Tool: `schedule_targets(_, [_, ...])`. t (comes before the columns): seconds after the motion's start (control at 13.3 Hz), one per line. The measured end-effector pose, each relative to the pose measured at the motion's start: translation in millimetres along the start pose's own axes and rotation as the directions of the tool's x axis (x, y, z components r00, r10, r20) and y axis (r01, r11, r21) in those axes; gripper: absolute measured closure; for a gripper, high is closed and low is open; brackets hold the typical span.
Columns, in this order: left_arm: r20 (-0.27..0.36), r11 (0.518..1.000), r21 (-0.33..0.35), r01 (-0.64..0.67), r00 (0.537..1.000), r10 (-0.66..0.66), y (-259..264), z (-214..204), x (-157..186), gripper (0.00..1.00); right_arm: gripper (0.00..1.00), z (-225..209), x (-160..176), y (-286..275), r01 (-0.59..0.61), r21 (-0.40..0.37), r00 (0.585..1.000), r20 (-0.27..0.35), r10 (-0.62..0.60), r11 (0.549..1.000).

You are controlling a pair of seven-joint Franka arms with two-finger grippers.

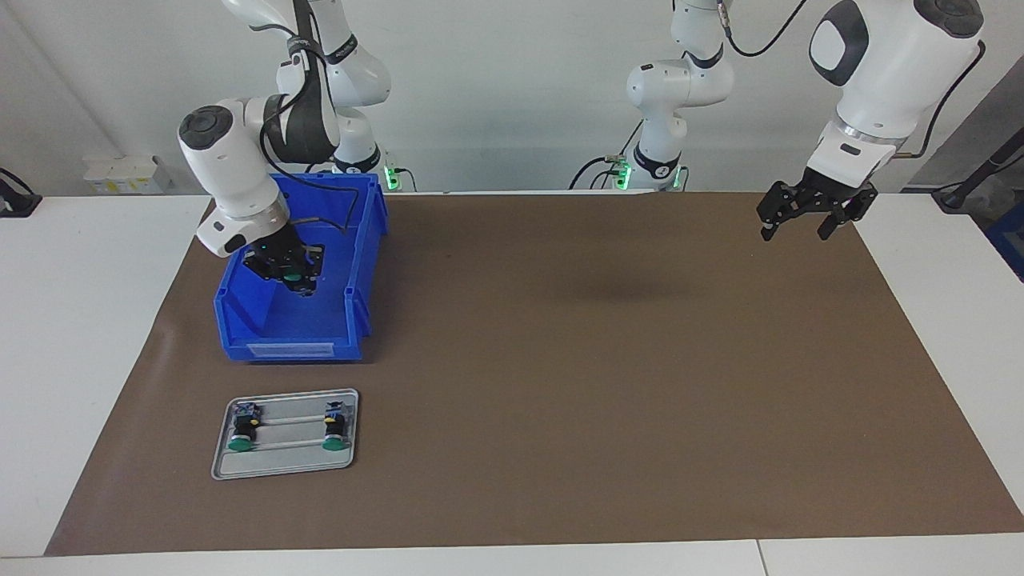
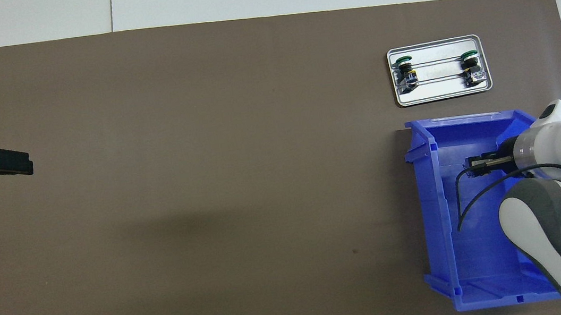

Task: Place and press button with both arms

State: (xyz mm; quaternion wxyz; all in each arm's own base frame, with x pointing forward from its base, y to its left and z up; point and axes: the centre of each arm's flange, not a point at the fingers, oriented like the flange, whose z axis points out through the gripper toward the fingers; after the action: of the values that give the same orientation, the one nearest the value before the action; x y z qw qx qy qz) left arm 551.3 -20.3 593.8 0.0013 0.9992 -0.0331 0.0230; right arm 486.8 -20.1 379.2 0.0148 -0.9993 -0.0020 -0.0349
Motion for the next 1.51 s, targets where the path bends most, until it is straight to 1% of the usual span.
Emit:
schedule_targets(0.15, [0.0,1.0,0.0,0.0,1.0,0.0,0.0,0.0,0.0,0.0,0.63,18.2,-7.1,3.0,-0.028,0.018,1.0,0.0,0.028,0.999])
schedule_targets(0.3, [0.0,1.0,0.0,0.0,1.0,0.0,0.0,0.0,0.0,0.0,0.63,30.6,-11.6,2.8,-0.045,0.033,0.999,0.019,0.044,0.998])
schedule_targets(0.6, [0.0,1.0,0.0,0.0,1.0,0.0,0.0,0.0,0.0,0.0,0.63,45.9,-19.0,3.2,-0.052,0.034,0.998,0.032,0.05,0.998])
schedule_targets(0.68, [0.0,1.0,0.0,0.0,1.0,0.0,0.0,0.0,0.0,0.0,0.58,47.6,-19.8,3.3,-0.052,0.034,0.998,0.033,0.051,0.998])
schedule_targets(0.83, [0.0,1.0,0.0,0.0,1.0,0.0,0.0,0.0,0.0,0.0,0.34,48.3,-20.0,3.2,-0.052,0.034,0.998,0.033,0.051,0.998])
schedule_targets(0.91, [0.0,1.0,0.0,0.0,1.0,0.0,0.0,0.0,0.0,0.0,0.24,48.1,-19.9,3.2,-0.052,0.034,0.998,0.033,0.051,0.998])
schedule_targets(0.98, [0.0,1.0,0.0,0.0,1.0,0.0,0.0,0.0,0.0,0.0,0.12,46.4,-18.3,2.8,-0.051,0.034,0.998,0.028,0.05,0.998])
schedule_targets(1.06, [0.0,1.0,0.0,0.0,1.0,0.0,0.0,0.0,0.0,0.0,0.02,40.7,-13.7,1.7,-0.047,0.034,0.999,0.014,0.047,0.998])
schedule_targets(1.13, [0.0,1.0,0.0,0.0,1.0,0.0,0.0,0.0,0.0,0.0,0.0,30.4,-6.8,0.2,-0.043,0.036,0.999,0.001,0.043,0.998])
schedule_targets(1.21, [0.0,1.0,0.0,0.0,1.0,0.0,0.0,0.0,0.0,0.0,0.0,15.5,1.3,-1.1,-0.041,0.039,0.999,-0.001,0.042,0.998])
schedule_targets(1.36, [0.0,1.0,0.0,0.0,1.0,0.0,0.0,0.0,0.0,0.0,0.0,-25.3,20.4,-3.0,-0.041,0.047,0.999,-0.006,0.041,0.998])
schedule_targets(1.51, [0.0,1.0,0.0,0.0,1.0,0.0,0.0,0.0,0.0,0.0,0.0,-64.7,36.5,-4.4,-0.045,0.052,0.999,-0.027,0.046,0.998])
